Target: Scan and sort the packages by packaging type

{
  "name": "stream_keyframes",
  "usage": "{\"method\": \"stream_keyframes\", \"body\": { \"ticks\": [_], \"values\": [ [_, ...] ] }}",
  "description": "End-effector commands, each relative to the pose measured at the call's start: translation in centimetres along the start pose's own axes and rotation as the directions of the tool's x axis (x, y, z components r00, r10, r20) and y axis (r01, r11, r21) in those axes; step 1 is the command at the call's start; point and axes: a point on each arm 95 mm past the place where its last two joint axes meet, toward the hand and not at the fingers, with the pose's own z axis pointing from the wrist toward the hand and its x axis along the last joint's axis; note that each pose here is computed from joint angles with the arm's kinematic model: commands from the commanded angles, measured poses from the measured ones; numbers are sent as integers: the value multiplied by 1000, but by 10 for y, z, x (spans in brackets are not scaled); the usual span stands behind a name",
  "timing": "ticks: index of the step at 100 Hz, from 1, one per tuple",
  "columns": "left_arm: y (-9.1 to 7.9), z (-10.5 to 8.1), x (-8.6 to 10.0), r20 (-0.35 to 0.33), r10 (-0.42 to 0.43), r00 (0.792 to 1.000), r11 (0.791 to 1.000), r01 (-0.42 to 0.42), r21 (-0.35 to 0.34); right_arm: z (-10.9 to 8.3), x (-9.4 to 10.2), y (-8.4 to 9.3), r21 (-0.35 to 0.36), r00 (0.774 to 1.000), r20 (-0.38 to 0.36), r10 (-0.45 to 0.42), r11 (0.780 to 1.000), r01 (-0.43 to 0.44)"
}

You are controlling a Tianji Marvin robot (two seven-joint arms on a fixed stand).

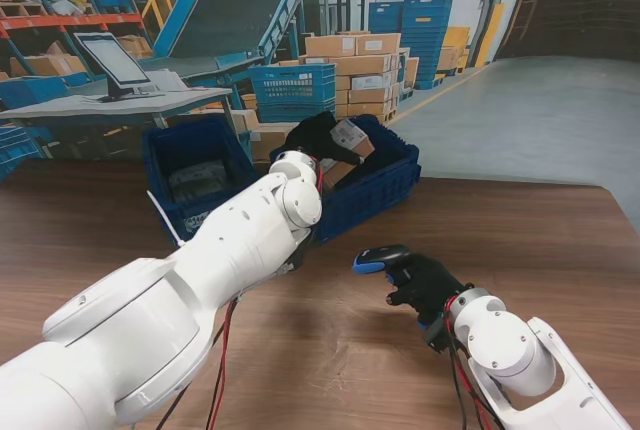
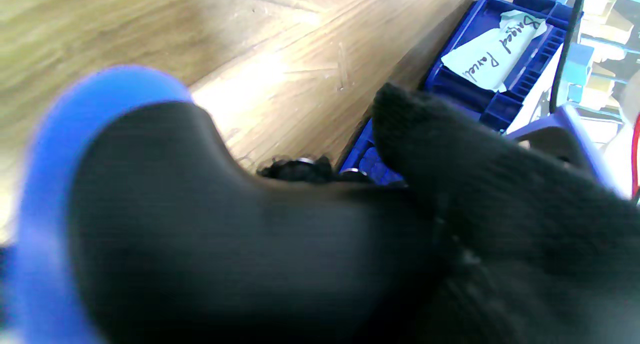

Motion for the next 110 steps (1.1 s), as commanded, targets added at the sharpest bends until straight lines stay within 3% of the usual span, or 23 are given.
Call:
{"method": "stream_keyframes", "body": {
  "ticks": [1, 33, 73, 83, 110],
  "values": [
    [2, 1, 16, -22, -10, 1000, 1000, 10, 3, -2, 1, -4, 20, 1000, -2, 4, 1000, -4],
    [3, 2, 15, 1, 7, 1000, 1000, -7, -6, -3, -1, -5, 26, 1000, 3, 12, 1000, -12],
    [6, 3, 10, -13, 55, 998, 995, -56, -86, -3, -2, -5, 25, 1000, 5, 11, 1000, -11],
    [7, 4, 9, -7, 35, 999, 991, -35, -128, -3, -2, -5, 25, 1000, 5, 11, 1000, -11],
    [5, 4, 7, -22, 49, 999, 989, -51, -139, -2, -2, -5, 26, 1000, 5, 12, 1000, -12]
  ]
}}
